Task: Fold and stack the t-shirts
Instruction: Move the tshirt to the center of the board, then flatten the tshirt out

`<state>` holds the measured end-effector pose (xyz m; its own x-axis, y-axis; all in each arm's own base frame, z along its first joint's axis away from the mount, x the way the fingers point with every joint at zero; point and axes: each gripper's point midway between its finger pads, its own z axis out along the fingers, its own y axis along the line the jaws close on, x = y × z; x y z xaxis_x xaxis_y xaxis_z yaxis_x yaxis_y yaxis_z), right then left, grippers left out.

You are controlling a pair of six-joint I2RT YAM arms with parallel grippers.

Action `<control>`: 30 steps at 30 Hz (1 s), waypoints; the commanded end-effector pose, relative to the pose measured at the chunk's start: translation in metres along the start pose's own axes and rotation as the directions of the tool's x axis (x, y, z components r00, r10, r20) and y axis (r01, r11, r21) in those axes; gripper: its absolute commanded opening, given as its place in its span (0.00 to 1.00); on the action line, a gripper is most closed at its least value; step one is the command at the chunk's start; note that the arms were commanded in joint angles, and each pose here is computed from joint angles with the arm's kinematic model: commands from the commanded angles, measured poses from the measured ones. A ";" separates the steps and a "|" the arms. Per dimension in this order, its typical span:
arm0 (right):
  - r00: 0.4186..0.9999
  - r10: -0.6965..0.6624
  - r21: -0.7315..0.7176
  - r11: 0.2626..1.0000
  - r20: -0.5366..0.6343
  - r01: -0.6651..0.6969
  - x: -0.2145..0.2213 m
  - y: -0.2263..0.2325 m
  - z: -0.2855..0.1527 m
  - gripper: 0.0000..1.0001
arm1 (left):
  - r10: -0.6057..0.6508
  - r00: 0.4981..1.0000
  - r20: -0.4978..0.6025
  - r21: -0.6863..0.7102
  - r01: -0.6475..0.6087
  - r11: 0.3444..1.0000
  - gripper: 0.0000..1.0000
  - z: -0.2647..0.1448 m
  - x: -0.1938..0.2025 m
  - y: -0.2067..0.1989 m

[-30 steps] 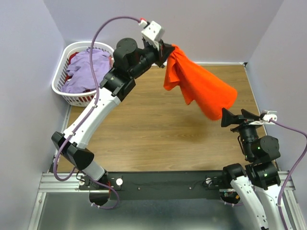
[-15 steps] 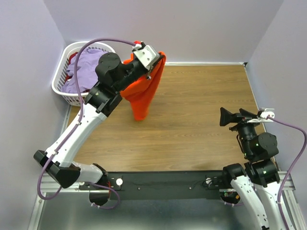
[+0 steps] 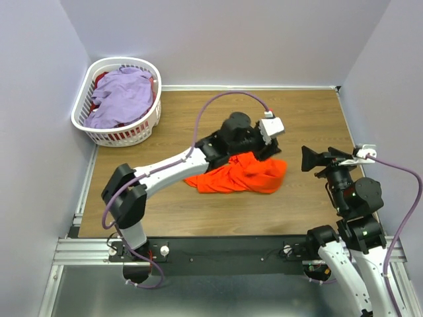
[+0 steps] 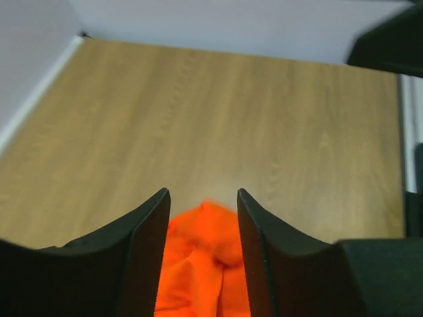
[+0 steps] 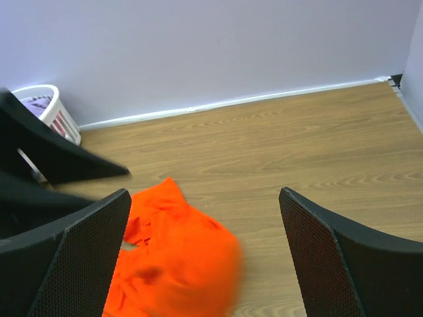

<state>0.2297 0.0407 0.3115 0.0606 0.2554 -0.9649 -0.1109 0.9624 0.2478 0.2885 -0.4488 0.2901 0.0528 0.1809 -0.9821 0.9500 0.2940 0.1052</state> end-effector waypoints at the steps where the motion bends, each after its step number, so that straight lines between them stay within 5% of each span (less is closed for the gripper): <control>1: 1.000 -0.016 -0.040 0.999 -0.019 0.015 -0.005 0.010 0.002 1.00 | -0.117 0.987 0.110 0.004 0.118 0.993 0.60 0.011 -0.033 -0.021; 5: 0.997 -0.013 -0.079 0.997 -0.081 0.006 -0.002 0.020 0.012 1.00 | -0.240 0.961 0.133 -0.133 0.258 0.957 0.72 -0.011 -0.031 -0.007; 9: 0.974 0.018 -0.103 0.994 -0.226 -0.042 0.020 0.032 0.028 1.00 | -0.367 0.921 0.133 -0.399 0.388 0.830 0.81 -0.063 0.016 0.021; 13: 0.895 0.053 -0.082 0.992 -0.442 -0.099 0.069 0.039 0.049 1.00 | -0.507 0.854 0.117 -0.528 0.486 0.697 0.81 -0.108 0.070 0.028; 18: 0.680 0.059 -0.119 0.970 -0.731 -0.212 0.149 0.062 0.063 0.88 | -0.657 0.739 0.150 -0.580 0.604 0.547 0.80 -0.147 0.133 0.027; 23: 0.561 0.026 -0.094 0.978 -0.827 -0.184 0.199 0.066 0.061 0.76 | -0.719 0.676 0.160 -0.624 0.634 0.457 0.78 -0.164 0.176 0.038; 30: 0.506 -0.096 -0.132 0.991 -0.857 -0.036 0.236 0.082 0.059 0.74 | -0.753 0.646 0.127 -0.696 0.599 0.397 0.77 -0.179 0.221 0.051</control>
<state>0.2880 0.1774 0.1102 -0.8165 0.0007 -0.5774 -0.2391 0.9098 0.3393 0.2905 -0.2285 0.1175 -0.6226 -0.2056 -0.7551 0.2192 0.8804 -0.4205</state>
